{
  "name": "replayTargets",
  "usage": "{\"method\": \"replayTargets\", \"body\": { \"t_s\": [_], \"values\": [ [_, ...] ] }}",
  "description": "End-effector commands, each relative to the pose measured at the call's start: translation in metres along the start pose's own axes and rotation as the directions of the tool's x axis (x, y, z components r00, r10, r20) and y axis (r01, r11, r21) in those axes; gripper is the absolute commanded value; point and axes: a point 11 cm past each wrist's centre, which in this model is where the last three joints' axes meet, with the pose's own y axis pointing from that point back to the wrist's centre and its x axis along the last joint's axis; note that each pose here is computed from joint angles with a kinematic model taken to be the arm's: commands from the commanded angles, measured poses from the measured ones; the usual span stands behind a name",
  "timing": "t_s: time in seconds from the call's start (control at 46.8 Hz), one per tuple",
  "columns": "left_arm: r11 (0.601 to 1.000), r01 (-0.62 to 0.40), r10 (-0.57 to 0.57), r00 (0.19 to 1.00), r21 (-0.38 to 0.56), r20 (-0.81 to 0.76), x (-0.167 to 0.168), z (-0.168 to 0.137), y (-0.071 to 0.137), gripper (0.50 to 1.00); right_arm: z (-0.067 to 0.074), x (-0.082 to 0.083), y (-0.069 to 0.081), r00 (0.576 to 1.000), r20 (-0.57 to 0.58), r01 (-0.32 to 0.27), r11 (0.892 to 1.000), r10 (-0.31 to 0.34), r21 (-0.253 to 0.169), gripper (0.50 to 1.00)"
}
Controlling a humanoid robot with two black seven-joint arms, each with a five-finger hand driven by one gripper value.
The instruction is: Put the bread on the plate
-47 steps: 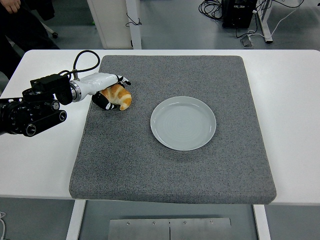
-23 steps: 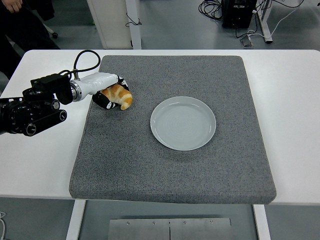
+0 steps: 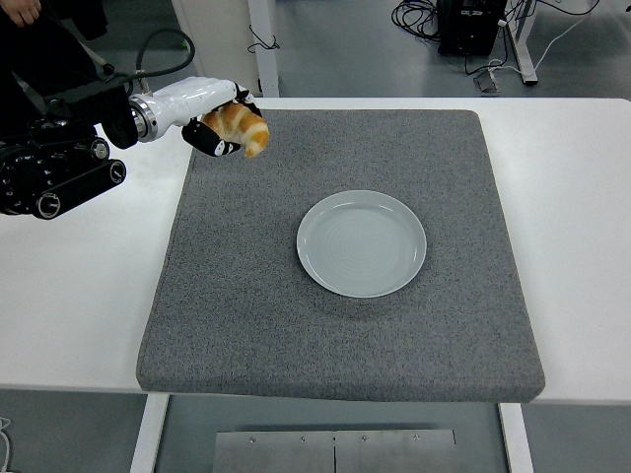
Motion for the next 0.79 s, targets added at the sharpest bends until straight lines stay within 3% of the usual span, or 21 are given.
{"method": "replayTargets", "body": {
  "t_s": [0.0,0.278,0.491,0.769],
  "values": [
    [1.0,-0.011,0.011,1.0,-0.001,0.004,0.021,-0.002,0.005,0.5,0.001,-0.001,0.0,1.0,0.001,0.002,1.0,-0.002,-0.001,1.0],
    [0.996,-0.064,0.063,0.998,-0.064,-0.02,0.084,0.011,0.014,0.5,0.0,0.0,0.0,1.0,0.0,0.0,1.0,0.0,0.001,1.0],
    [0.99,-0.106,0.105,0.994,-0.092,-0.024,0.105,0.023,0.015,0.5,0.0,0.0,0.0,1.0,0.0,0.0,1.0,0.0,0.001,1.0],
    [0.986,-0.106,0.102,0.994,-0.128,-0.03,0.108,0.038,0.01,0.5,0.0,0.0,0.0,1.0,0.0,0.0,1.0,0.0,0.001,1.0]
  ]
}}
